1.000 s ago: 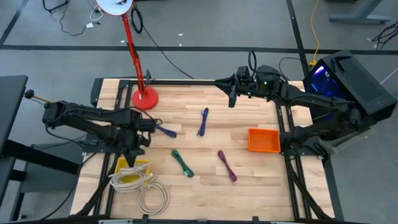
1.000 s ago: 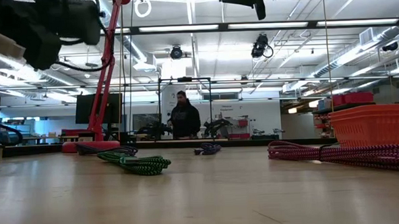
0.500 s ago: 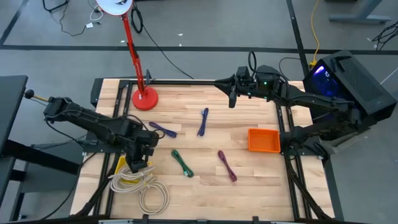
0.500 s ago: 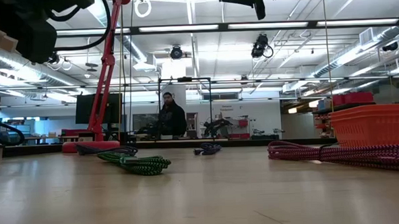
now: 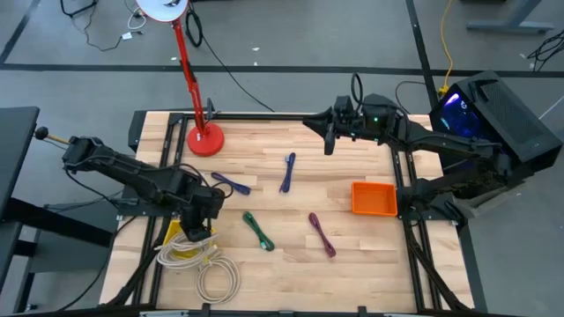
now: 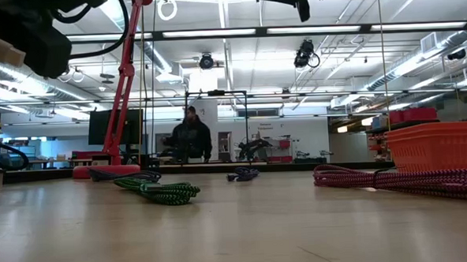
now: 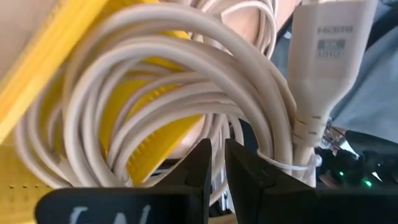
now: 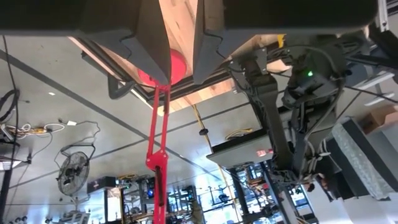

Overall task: Pick & Place USB Port
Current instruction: Put the light brown HDMI cable into the yellow bin

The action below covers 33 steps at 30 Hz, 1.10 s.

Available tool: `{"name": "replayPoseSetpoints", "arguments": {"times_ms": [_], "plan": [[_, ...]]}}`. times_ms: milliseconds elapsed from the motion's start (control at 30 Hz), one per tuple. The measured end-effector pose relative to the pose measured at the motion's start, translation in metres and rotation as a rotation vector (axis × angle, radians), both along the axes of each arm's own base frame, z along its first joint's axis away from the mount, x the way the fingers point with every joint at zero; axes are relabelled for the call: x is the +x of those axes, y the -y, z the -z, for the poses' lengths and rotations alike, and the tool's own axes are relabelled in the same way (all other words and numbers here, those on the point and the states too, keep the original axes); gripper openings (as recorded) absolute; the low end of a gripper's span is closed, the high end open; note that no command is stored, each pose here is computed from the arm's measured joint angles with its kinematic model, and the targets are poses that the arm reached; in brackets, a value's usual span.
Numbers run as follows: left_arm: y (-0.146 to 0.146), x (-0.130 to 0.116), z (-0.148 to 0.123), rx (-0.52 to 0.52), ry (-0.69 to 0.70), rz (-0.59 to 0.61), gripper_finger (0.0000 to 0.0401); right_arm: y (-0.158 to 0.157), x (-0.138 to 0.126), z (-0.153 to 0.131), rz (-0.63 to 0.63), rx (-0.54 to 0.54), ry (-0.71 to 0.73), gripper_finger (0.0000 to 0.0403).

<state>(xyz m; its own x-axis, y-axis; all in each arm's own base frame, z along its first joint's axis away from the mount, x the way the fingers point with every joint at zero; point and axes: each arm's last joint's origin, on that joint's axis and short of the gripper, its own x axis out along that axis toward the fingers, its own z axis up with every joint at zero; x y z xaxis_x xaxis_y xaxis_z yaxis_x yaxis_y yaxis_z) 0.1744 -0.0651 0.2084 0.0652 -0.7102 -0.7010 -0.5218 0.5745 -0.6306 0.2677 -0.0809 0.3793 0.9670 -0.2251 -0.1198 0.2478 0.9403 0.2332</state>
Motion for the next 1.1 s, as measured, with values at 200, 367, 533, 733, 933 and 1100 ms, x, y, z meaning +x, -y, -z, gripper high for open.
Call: {"name": "replayPoseSetpoints", "arguments": {"times_ms": [200,367,533,733,933,1100], "plan": [[-0.001,0.000,0.001,0.039,0.006,-0.018,0.0048,-0.001,0.000,0.000,-0.003,0.001,-0.001,0.0071],[-0.002,0.000,0.002,0.071,0.012,-0.023,0.0048,-0.001,0.000,0.000,-0.001,0.001,-0.002,0.0071],[-0.002,0.000,0.002,0.084,0.021,-0.012,0.0048,-0.001,0.000,0.000,-0.001,0.001,-0.001,0.0071],[-0.005,-0.004,0.004,0.118,0.008,0.014,0.0048,-0.001,0.000,0.000,0.000,0.002,-0.001,0.0071],[-0.010,-0.005,0.004,0.146,0.023,0.036,0.0048,-0.001,0.000,0.000,0.000,0.002,-0.001,0.0071],[-0.014,-0.005,0.005,0.183,0.061,0.071,0.0048,-0.001,0.000,0.001,0.000,0.004,-0.006,0.0071]]}}
